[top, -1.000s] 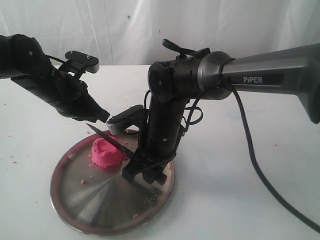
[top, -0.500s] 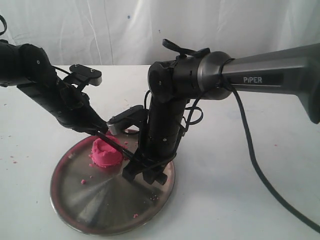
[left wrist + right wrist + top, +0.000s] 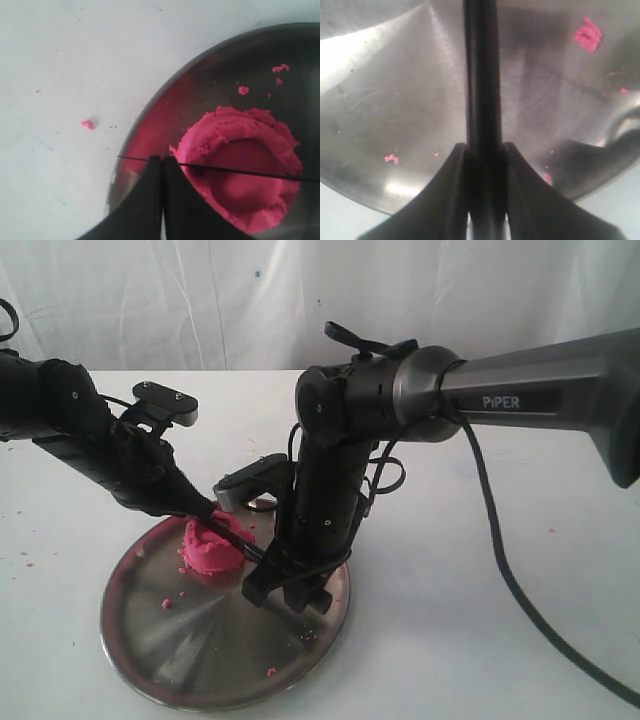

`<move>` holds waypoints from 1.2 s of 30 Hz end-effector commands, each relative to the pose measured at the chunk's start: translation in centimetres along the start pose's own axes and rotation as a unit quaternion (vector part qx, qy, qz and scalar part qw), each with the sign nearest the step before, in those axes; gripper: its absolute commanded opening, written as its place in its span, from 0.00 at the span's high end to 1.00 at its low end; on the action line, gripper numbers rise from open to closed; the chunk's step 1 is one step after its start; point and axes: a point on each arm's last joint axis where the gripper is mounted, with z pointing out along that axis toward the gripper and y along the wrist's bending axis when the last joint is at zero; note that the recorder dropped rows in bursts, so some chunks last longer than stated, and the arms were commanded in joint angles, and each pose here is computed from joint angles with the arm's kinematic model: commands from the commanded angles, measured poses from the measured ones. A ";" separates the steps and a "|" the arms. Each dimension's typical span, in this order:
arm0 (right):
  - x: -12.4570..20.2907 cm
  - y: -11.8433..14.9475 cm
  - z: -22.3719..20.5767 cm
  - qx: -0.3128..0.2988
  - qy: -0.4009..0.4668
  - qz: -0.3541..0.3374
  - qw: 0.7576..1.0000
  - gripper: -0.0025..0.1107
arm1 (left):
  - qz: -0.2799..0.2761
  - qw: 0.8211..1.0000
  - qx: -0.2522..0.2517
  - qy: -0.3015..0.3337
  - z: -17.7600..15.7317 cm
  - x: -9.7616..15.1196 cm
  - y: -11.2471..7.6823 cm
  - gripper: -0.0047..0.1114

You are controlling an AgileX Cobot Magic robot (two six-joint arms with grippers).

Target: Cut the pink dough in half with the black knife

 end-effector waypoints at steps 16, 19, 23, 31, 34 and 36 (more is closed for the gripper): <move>-0.1 -0.2 1.2 0.002 0.009 -0.002 1.000 0.98 | -0.005 0.999 0.009 0.047 2.4 1.6 0.1 0.96; -0.1 -0.3 1.3 0.002 0.010 -0.002 1.000 0.98 | -0.005 0.999 0.009 0.047 2.4 1.6 0.1 0.96; -0.1 -0.4 1.9 0.001 0.016 -0.011 1.000 0.98 | -0.006 0.998 0.013 0.061 2.8 2.1 0.0 0.96; 0.0 -0.5 2.4 -0.001 0.023 -0.010 1.000 0.98 | -0.006 0.998 0.010 0.064 3.2 2.7 0.0 0.96; 0.0 -0.6 3.0 -0.002 0.029 -0.008 1.000 0.98 | -0.006 0.997 0.013 0.070 3.2 2.8 0.0 0.96; 0.0 -0.6 3.3 -0.003 0.033 -0.007 0.999 0.98 | -0.006 0.997 0.014 0.072 3.2 2.8 -0.1 0.96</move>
